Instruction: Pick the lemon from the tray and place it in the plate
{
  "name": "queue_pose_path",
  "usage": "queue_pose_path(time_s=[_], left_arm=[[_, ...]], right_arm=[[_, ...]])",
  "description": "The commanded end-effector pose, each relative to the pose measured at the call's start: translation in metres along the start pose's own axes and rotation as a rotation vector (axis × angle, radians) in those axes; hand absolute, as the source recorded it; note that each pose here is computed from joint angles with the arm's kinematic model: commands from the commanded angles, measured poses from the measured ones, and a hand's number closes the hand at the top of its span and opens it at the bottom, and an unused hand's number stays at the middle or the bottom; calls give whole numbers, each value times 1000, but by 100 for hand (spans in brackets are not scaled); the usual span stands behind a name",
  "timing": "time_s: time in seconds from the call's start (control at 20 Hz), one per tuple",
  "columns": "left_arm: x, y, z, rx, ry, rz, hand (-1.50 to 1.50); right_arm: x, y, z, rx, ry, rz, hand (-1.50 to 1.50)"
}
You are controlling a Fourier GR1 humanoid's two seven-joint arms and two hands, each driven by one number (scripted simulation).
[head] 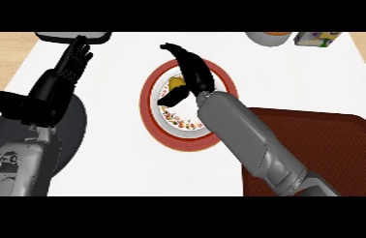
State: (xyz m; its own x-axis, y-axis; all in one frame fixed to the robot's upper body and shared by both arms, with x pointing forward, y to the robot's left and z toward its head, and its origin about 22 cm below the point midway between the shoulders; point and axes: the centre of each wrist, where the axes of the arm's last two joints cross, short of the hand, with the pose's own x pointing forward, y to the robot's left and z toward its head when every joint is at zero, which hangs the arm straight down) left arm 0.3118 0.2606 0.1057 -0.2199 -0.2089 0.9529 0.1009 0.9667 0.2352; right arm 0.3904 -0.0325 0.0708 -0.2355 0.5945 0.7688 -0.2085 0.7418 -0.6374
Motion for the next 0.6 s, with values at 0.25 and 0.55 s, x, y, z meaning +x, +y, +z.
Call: queue_pose_path(time_s=[0.25,0.55], left_arm=[[3,25,8,38,16,-21,0],[-7,20,4,53,27,-20,0]], right_arm=[[-10,-16,-4,-109,-34,-322,-150],[-40,-44,-14,-214,-8,-400,-150]])
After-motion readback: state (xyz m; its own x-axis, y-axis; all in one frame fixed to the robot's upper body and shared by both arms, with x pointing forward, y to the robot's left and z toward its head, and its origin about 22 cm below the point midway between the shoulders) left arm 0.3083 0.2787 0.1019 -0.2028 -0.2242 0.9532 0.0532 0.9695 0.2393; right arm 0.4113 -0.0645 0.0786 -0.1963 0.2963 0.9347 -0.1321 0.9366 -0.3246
